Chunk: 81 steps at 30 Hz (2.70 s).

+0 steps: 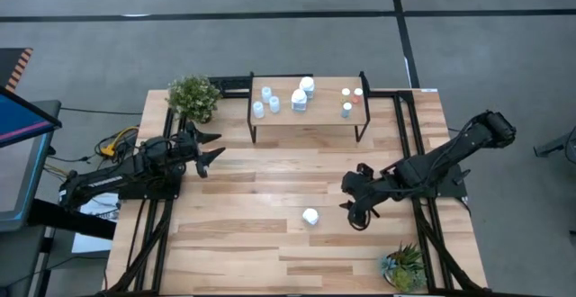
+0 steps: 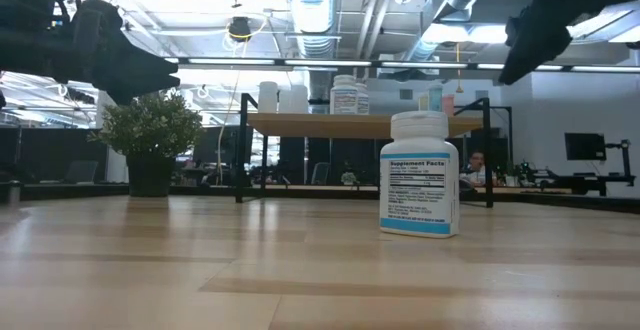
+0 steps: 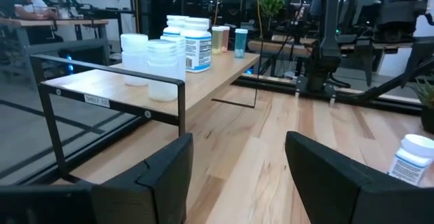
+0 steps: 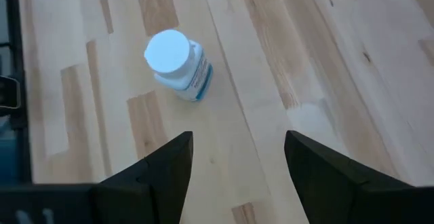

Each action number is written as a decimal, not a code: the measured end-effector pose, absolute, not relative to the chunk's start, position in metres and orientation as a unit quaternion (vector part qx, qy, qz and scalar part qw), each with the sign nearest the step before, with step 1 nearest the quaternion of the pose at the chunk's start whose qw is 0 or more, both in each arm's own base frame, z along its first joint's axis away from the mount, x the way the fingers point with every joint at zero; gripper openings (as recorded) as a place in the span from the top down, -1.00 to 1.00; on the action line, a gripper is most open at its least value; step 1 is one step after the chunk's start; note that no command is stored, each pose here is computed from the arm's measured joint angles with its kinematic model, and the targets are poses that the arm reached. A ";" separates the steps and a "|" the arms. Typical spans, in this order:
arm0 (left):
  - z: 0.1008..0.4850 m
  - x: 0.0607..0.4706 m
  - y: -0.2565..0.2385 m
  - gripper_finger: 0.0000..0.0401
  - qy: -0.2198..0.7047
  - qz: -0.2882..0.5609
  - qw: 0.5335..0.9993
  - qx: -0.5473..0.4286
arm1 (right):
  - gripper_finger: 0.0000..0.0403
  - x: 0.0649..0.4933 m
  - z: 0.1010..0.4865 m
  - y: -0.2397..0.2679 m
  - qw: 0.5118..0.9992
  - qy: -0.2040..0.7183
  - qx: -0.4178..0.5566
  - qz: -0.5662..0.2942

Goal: Pick and place medicine bottles onto shelf by color
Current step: Put the white pill bottle on the shelf

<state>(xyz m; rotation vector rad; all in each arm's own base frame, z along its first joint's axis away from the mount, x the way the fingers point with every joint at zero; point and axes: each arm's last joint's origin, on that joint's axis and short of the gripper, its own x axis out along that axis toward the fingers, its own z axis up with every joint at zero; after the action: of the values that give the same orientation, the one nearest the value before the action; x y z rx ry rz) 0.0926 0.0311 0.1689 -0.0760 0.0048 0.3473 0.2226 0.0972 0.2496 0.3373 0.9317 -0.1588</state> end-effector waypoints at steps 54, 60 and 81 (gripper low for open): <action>0.169 0.093 0.031 -0.11 0.002 0.175 0.984 -0.038 | -0.27 0.329 0.183 0.144 0.868 0.467 0.140 -0.097; 0.169 0.093 0.031 -0.11 0.002 0.175 0.984 -0.038 | -0.27 0.332 0.183 0.135 0.872 0.471 0.102 -0.086; 0.169 0.093 0.031 -0.11 0.002 0.175 0.984 -0.038 | -0.27 0.338 0.182 0.119 0.864 0.483 0.120 -0.082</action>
<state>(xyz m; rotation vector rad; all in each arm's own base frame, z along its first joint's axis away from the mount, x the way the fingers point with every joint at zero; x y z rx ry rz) 0.0926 0.0313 0.1688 -0.0766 0.0041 0.3518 0.3376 0.1193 0.1823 0.2509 1.0122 -0.1729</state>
